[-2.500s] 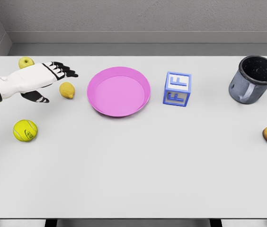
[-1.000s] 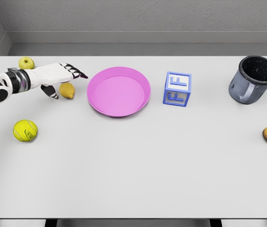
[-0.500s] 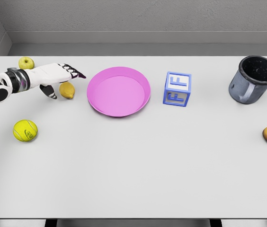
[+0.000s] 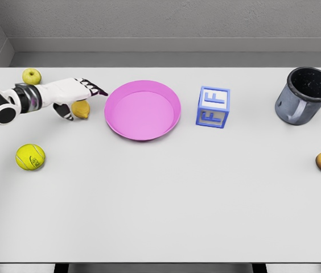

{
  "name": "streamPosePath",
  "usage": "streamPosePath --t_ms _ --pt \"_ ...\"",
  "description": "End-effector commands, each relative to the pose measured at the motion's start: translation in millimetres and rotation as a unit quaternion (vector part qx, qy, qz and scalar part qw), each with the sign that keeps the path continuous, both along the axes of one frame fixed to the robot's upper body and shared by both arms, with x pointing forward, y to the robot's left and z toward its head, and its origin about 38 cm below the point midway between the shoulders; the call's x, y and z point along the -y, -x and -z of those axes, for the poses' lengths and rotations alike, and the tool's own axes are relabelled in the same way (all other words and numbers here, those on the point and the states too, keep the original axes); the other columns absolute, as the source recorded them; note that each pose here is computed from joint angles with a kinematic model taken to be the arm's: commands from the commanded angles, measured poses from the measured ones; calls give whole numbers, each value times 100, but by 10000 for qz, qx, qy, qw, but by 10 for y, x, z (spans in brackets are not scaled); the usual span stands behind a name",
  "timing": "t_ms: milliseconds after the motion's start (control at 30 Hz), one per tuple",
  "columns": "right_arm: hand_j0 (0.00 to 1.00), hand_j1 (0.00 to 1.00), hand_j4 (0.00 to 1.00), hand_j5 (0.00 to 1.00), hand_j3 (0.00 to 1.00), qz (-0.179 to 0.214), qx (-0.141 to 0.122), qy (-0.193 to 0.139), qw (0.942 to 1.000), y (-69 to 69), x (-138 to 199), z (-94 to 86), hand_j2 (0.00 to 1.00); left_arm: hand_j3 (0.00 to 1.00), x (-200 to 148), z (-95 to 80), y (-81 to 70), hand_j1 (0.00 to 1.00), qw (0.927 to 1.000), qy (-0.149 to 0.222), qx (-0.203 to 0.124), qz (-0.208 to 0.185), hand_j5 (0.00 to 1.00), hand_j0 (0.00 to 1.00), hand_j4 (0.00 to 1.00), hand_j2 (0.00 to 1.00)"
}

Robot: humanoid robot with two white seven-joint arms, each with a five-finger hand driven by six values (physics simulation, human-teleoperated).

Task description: Put the lemon on the plate with left arm

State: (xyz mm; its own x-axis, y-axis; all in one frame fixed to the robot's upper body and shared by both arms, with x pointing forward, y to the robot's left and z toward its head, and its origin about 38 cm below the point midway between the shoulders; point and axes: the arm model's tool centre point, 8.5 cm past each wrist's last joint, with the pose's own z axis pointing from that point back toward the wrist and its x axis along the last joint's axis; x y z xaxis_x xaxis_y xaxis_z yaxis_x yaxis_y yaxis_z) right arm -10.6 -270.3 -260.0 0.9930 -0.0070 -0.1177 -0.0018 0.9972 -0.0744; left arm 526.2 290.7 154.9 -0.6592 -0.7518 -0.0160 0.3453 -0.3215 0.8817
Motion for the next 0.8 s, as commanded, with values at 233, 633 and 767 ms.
streamPosePath --t_ms 233,633,767 --pt "100 100 100 100 100 -7 -1 1 10000 0 1 0 100 100 -32 -8 -2 100 10000 35 10 -44 100 100 100 100" --pt "100 100 100 100 100 -7 -1 1 10000 0 1 0 100 100 -15 -5 -3 100 10000 42 15 -31 100 100 100 100" --pt "100 100 100 100 100 -5 -8 -6 10000 5 -1 -1 100 100 -23 -8 -3 100 10000 42 21 -37 100 100 100 100"
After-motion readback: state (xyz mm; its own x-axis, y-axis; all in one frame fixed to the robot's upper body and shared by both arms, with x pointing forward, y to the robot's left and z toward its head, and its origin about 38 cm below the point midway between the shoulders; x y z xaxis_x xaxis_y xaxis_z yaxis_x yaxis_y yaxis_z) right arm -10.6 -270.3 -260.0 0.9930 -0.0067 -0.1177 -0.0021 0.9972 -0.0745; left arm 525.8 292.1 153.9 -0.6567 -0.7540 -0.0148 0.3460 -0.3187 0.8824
